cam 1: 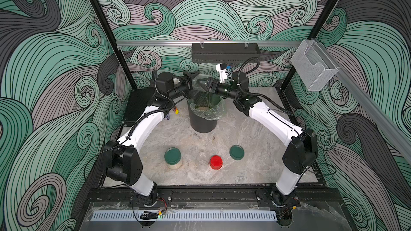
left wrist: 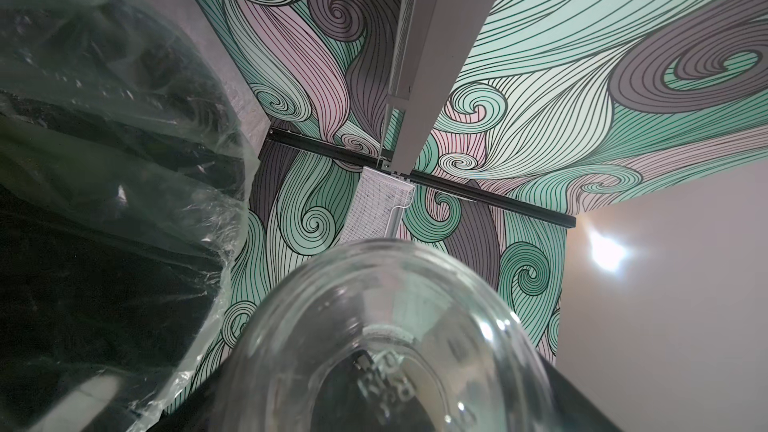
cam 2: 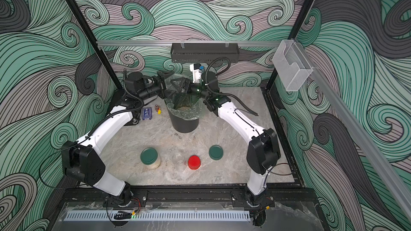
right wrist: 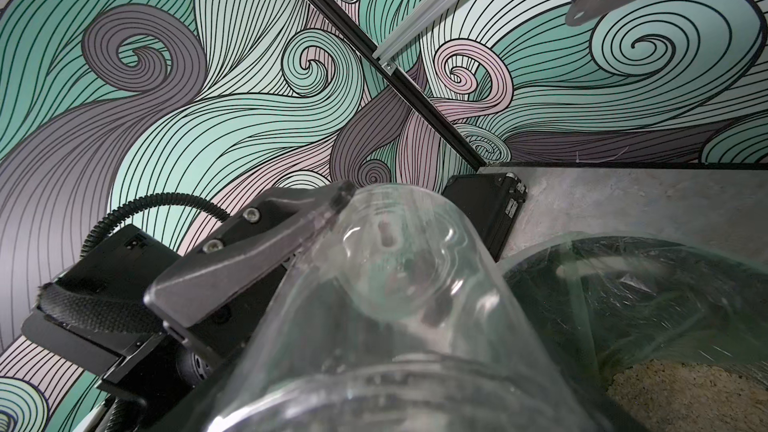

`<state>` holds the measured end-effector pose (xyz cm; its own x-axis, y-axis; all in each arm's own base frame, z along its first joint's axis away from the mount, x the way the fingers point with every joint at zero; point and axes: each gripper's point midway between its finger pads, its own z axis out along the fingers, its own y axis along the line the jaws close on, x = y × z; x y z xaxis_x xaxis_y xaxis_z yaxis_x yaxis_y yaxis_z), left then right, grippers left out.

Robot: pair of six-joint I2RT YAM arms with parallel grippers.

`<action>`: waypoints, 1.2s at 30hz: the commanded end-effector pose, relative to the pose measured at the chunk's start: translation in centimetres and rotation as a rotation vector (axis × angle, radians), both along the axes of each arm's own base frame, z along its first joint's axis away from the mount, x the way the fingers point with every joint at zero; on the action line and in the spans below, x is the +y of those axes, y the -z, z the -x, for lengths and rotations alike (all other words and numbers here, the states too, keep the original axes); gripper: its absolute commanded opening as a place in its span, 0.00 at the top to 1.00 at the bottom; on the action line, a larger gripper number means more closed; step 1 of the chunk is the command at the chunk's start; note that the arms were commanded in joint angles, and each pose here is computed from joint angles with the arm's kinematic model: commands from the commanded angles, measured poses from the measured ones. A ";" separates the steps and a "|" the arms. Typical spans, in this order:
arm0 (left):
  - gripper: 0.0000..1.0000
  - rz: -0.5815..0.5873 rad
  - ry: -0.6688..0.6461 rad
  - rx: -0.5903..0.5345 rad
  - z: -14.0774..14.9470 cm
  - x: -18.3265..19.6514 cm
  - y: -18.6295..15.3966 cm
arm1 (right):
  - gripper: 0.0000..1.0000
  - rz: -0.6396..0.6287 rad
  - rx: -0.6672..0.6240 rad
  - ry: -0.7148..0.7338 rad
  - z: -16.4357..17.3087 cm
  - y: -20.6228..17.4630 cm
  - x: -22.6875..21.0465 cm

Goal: Empty expired oatmeal from jars
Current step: Adjust the jar, then move the lid to the center of the board.

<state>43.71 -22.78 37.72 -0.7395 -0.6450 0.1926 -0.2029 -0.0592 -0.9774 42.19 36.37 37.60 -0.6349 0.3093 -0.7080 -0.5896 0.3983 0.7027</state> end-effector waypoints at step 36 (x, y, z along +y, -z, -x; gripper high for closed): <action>0.01 -1.041 0.046 -0.347 16.1 10.7 6.8 | 0.81 0.856 0.324 0.094 20.1 15.7 -19.6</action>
<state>28.47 -12.73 32.69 -0.6489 -0.3934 -0.6513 0.1280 0.7874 -0.6030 22.58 16.63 23.26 -0.8372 -0.1025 -0.5372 -0.3190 0.8894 0.3275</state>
